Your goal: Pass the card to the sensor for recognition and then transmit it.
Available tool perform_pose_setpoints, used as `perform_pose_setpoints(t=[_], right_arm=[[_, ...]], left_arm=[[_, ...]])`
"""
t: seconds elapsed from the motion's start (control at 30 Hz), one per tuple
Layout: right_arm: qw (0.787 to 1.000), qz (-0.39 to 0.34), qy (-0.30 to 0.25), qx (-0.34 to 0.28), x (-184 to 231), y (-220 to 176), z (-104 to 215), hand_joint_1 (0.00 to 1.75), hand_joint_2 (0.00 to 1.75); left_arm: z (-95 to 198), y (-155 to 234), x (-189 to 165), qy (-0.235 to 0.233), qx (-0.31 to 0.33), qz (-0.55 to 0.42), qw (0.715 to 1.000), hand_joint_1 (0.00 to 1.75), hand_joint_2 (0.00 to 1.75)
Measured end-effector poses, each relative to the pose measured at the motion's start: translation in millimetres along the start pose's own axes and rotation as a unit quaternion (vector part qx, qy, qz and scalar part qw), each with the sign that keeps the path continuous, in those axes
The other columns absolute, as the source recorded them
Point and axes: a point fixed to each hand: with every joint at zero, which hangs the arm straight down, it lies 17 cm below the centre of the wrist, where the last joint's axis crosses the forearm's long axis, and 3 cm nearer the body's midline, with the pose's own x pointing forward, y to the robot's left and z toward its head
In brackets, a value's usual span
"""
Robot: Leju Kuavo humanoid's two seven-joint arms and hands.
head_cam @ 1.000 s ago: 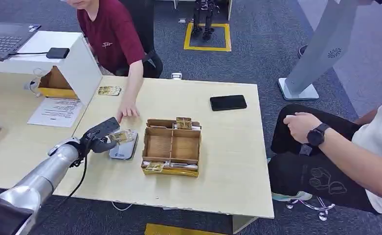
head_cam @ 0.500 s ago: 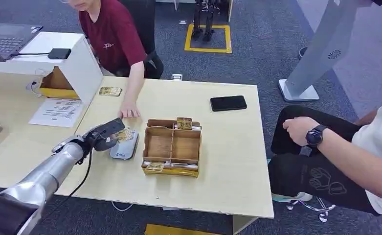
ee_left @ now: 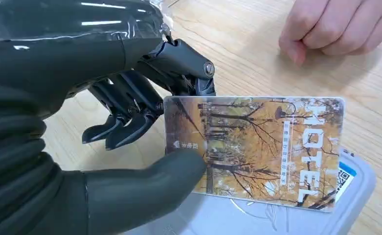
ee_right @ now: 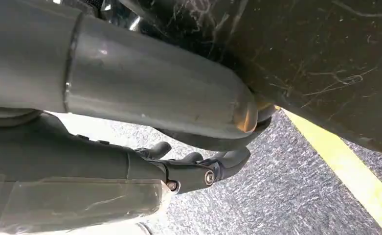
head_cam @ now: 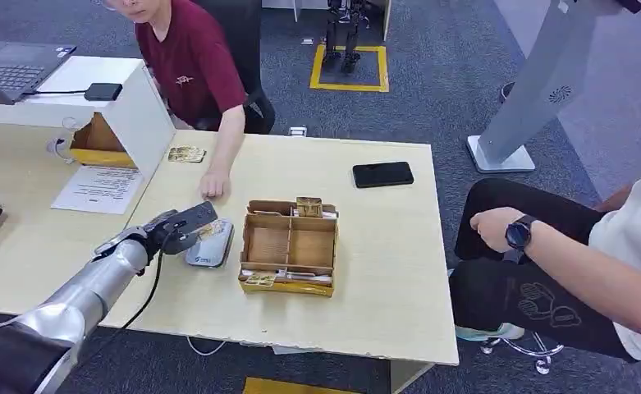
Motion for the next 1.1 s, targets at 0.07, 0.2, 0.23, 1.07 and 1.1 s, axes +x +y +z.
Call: perform_pose_setpoints(t=[0.07, 0.2, 0.23, 1.07, 1.1], right_arm=[[1.0, 0.0, 0.0, 0.001, 1, 0, 0, 0.0, 0.0], [1.0, 0.001, -0.001, 0.002, 2, -1, 0, 0.0, 0.0], [1.0, 0.002, -0.001, 0.002, 2, -1, 0, 0.0, 0.0], [1.0, 0.006, -0.009, 0.001, 7, -1, 0, 0.0, 0.0], [1.0, 0.007, -0.009, 0.001, 7, -1, 0, 0.0, 0.0]], left_arm=[[0, -2, 1, 0.003, 0.001, -0.005, 1.0, 1.75, 1.75], [-1, -7, 1, 0.009, -0.001, -0.013, 1.0, 1.75, 1.75], [-1, -7, 2, 0.01, -0.001, -0.014, 1.0, 1.75, 1.75], [14, -3, 44, -0.139, 0.046, 0.283, 0.948, 1.75, 1.75], [16, 5, 50, -0.153, 0.064, 0.316, 0.934, 1.75, 1.75]])
